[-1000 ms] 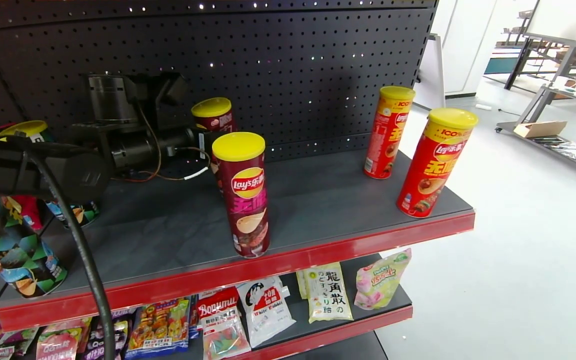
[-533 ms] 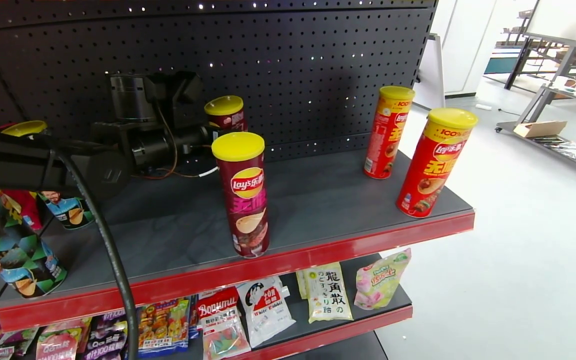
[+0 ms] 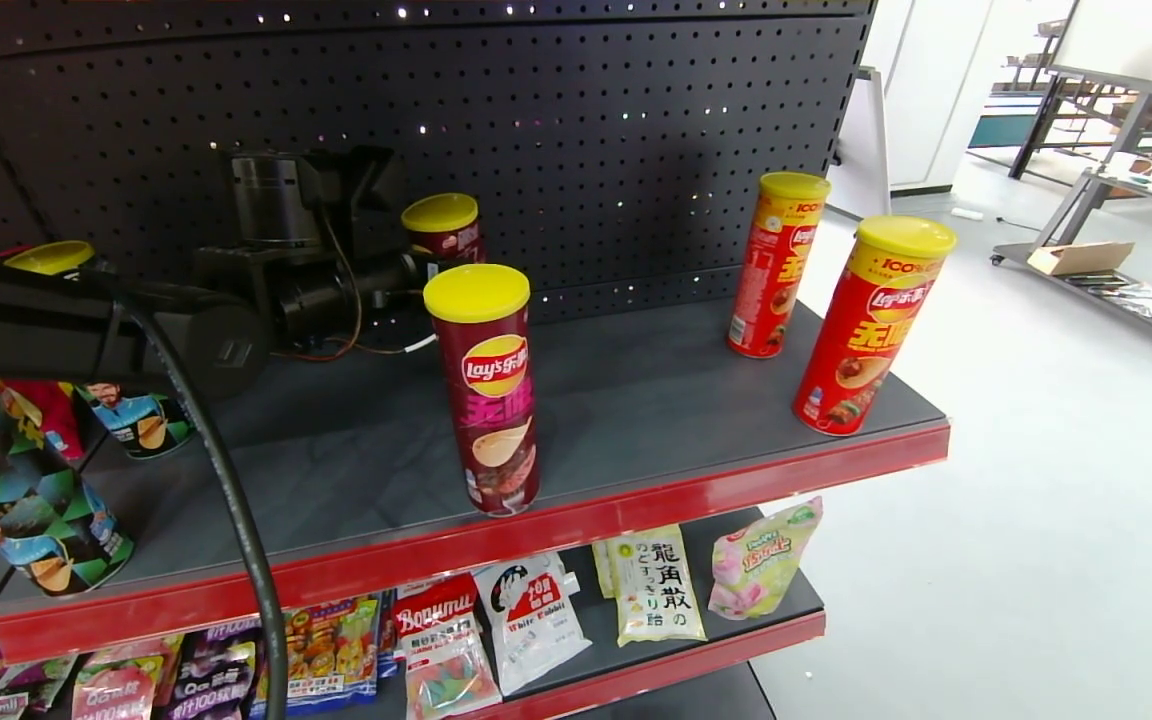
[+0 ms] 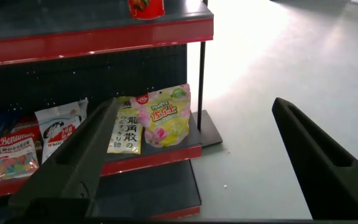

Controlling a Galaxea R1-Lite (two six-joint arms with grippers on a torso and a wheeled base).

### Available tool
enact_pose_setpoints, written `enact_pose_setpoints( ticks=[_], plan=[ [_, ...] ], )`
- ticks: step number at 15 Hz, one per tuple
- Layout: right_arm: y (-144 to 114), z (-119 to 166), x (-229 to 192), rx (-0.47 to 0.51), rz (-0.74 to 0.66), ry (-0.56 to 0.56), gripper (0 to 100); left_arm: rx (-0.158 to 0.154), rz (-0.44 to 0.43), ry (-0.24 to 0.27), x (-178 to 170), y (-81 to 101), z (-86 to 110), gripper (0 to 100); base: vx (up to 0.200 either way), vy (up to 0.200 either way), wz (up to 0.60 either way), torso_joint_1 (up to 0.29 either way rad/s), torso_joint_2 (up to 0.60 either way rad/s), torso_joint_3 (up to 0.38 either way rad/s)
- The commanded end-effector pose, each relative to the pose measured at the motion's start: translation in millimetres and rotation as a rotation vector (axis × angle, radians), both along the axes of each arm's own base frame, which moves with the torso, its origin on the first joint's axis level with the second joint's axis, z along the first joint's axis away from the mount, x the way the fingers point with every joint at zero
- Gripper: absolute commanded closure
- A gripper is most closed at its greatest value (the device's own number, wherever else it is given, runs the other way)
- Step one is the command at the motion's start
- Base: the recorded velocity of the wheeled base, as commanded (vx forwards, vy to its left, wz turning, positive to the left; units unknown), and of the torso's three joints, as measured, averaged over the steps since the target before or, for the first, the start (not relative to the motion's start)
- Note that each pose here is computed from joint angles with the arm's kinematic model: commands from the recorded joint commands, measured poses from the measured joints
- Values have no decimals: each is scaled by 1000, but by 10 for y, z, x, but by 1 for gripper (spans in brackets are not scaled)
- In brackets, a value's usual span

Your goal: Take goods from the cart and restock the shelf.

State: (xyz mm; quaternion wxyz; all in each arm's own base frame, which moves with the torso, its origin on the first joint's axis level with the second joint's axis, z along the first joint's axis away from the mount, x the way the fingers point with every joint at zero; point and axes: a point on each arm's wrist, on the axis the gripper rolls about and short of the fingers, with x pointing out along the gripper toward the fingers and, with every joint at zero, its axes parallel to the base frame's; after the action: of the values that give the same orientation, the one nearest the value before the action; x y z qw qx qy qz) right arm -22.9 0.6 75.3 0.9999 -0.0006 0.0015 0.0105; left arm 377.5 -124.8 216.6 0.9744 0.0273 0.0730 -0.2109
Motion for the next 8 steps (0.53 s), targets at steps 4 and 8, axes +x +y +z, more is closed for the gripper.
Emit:
enact_pose_setpoints(
  ticks=[4, 8],
  plan=[
    [0, 1, 0, 0, 0, 0, 0, -3, 8, -4, -11, -7, 21, 100, 0, 0, 0, 0, 0, 0],
    [0, -3, 1, 0, 0, 2, 0, -2, -1, 9, -14, -8, 8, 100, 0, 0, 0, 0, 0, 0]
  ],
)
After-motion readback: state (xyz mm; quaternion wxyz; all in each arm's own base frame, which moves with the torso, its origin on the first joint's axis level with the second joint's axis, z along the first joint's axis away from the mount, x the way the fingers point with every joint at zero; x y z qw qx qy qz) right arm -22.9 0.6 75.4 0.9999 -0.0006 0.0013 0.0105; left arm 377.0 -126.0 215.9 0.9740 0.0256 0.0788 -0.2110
